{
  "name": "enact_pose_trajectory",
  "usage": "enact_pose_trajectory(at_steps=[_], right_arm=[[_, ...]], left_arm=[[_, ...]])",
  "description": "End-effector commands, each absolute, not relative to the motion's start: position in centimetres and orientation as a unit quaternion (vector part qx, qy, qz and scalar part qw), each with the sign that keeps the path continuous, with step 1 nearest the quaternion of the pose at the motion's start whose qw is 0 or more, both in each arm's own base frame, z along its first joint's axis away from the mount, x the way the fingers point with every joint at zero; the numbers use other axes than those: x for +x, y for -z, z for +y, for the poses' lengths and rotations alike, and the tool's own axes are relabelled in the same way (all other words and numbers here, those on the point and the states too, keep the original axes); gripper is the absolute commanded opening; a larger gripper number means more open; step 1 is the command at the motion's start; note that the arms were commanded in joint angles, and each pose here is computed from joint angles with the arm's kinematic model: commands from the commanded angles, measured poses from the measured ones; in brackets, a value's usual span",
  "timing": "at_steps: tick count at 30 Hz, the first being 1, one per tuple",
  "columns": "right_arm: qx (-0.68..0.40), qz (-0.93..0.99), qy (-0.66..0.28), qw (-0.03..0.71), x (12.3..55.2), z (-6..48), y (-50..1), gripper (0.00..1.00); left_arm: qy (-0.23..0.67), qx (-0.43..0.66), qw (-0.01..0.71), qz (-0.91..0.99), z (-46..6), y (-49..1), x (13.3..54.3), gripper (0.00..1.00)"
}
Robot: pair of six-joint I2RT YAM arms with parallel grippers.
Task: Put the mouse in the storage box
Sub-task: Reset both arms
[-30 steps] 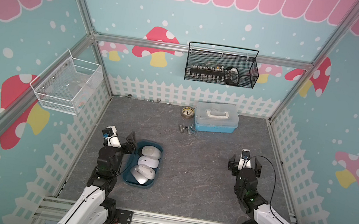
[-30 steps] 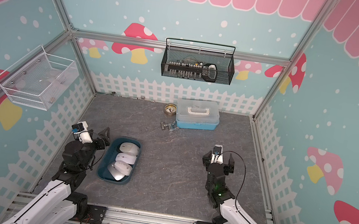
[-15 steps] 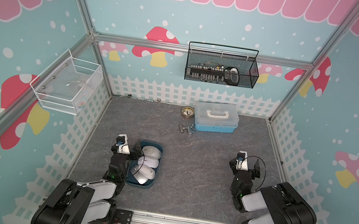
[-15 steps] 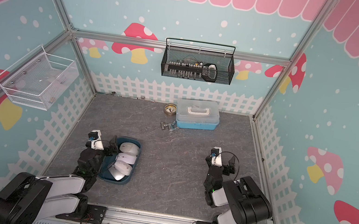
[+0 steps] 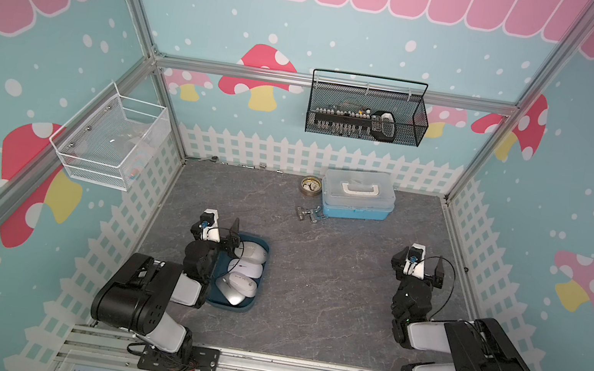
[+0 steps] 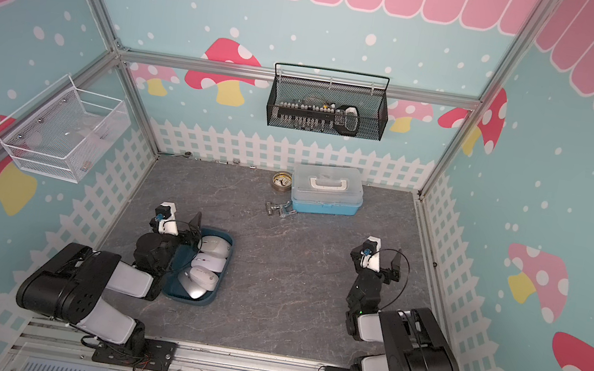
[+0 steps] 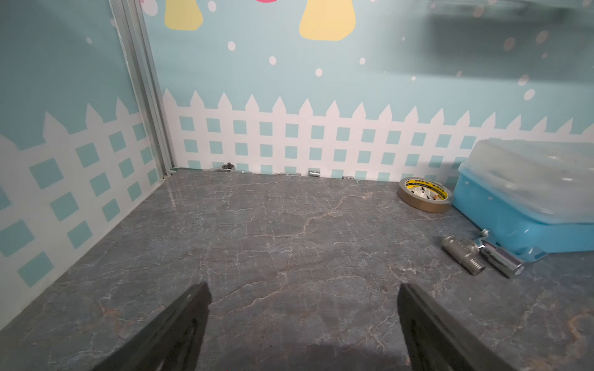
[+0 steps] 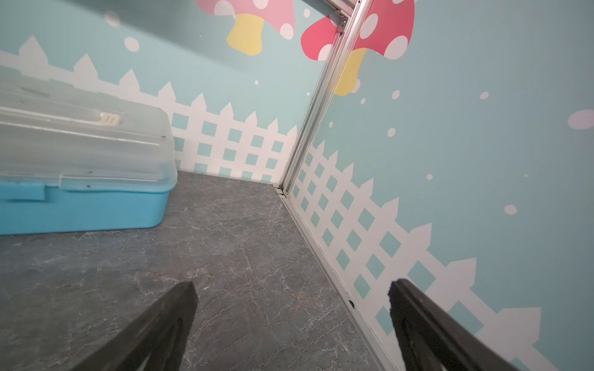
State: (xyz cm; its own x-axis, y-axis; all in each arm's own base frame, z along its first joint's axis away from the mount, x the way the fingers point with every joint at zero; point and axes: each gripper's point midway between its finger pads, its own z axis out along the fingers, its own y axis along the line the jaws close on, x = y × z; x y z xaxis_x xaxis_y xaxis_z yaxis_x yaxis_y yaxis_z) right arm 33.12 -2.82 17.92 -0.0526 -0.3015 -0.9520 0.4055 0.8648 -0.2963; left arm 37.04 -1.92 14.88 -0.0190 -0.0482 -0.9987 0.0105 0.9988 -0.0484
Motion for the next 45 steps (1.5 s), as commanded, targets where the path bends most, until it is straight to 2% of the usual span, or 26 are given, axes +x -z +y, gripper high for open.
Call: enact_pose_trajectory(at_steps=[1,3,6,8,12,14,45], right_arm=[[0.047,0.678,0.176,0.712,32.3,-2.4,-16.7,0.99],[0.051,0.656,0.176,0.732,31.7,-2.9,-17.2,0.99],[-0.023,0.679,0.140,0.720,32.6,-0.4,-15.5,0.99],[-0.015,0.666,0.156,0.729,33.1,-0.9,-16.1,0.99],[-0.023,0.715,0.117,0.689,36.4,-1.1,-14.3,0.99],[-0.026,0.740,0.070,0.668,37.5,-1.5,-13.4,0.99],[-0.036,0.731,0.066,0.678,37.2,-1.2,-13.7,0.99]], left_arm=[[0.025,-0.002,0.706,0.708,-2.3,-15.5,37.3,0.99],[0.024,-0.002,0.706,0.707,-2.3,-15.4,37.3,0.99],[0.026,-0.002,0.703,0.710,-2.3,-15.4,37.3,0.99],[0.024,-0.002,0.708,0.706,-2.3,-15.5,37.2,0.99],[0.024,-0.003,0.707,0.706,-2.2,-15.5,37.2,0.99],[0.025,-0.002,0.704,0.709,-2.3,-15.4,37.3,0.99],[0.028,-0.001,0.705,0.709,-2.3,-15.4,37.4,0.99]])
